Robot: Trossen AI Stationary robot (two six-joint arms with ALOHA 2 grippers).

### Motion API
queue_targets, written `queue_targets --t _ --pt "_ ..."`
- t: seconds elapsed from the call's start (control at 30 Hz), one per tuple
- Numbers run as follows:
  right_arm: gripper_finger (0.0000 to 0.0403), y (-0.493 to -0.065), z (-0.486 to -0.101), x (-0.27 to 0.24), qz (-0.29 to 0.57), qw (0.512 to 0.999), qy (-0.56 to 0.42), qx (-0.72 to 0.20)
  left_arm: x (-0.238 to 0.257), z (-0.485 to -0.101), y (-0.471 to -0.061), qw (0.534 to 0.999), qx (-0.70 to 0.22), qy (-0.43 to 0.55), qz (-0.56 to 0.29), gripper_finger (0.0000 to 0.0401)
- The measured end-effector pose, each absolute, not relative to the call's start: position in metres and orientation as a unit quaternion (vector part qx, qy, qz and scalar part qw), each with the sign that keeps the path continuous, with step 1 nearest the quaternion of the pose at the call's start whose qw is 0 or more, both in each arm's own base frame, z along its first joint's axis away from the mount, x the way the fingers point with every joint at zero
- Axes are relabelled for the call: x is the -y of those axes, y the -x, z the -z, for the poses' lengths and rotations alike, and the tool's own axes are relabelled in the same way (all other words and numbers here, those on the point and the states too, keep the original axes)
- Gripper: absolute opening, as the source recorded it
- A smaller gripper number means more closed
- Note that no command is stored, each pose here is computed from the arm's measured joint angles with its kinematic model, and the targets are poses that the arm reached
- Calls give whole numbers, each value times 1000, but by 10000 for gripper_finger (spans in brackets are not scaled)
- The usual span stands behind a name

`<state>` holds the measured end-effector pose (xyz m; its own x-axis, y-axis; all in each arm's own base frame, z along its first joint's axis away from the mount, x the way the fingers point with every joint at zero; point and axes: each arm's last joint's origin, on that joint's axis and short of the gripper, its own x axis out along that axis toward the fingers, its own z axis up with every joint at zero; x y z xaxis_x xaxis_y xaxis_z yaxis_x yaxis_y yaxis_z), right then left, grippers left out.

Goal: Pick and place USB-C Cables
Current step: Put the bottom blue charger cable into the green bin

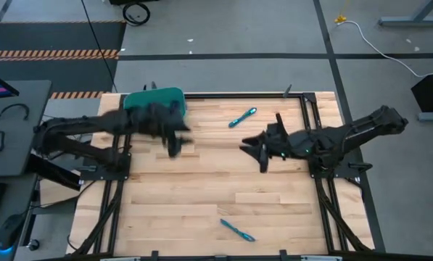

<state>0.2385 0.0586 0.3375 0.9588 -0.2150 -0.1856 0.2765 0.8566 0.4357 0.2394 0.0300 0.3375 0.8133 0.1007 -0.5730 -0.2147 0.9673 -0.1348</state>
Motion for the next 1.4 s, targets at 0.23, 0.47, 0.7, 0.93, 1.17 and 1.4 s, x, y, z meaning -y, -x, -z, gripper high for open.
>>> queue_targets --t 0.23,0.47,0.7,0.93,1.17,1.4 --pt "151 -220 -336 -107 27 968 -227 -100 70 -336 -274 977 -206 38 36 192" --pt "150 -191 -315 -150 -24 964 -229 -132 149 -297 -298 969 -206 29 133 176" --pt "150 -165 -292 -175 -51 946 -279 -158 191 -249 -322 963 -209 76 149 162" --pt "150 -152 -283 -198 -55 942 -293 -156 210 -226 -350 960 -224 77 147 147" --pt "150 -157 -260 -222 -49 941 -288 -170 221 -208 -380 953 -267 53 133 142" --pt "150 -165 -230 -239 -32 933 -299 -198 226 -185 -397 935 -327 36 130 142"
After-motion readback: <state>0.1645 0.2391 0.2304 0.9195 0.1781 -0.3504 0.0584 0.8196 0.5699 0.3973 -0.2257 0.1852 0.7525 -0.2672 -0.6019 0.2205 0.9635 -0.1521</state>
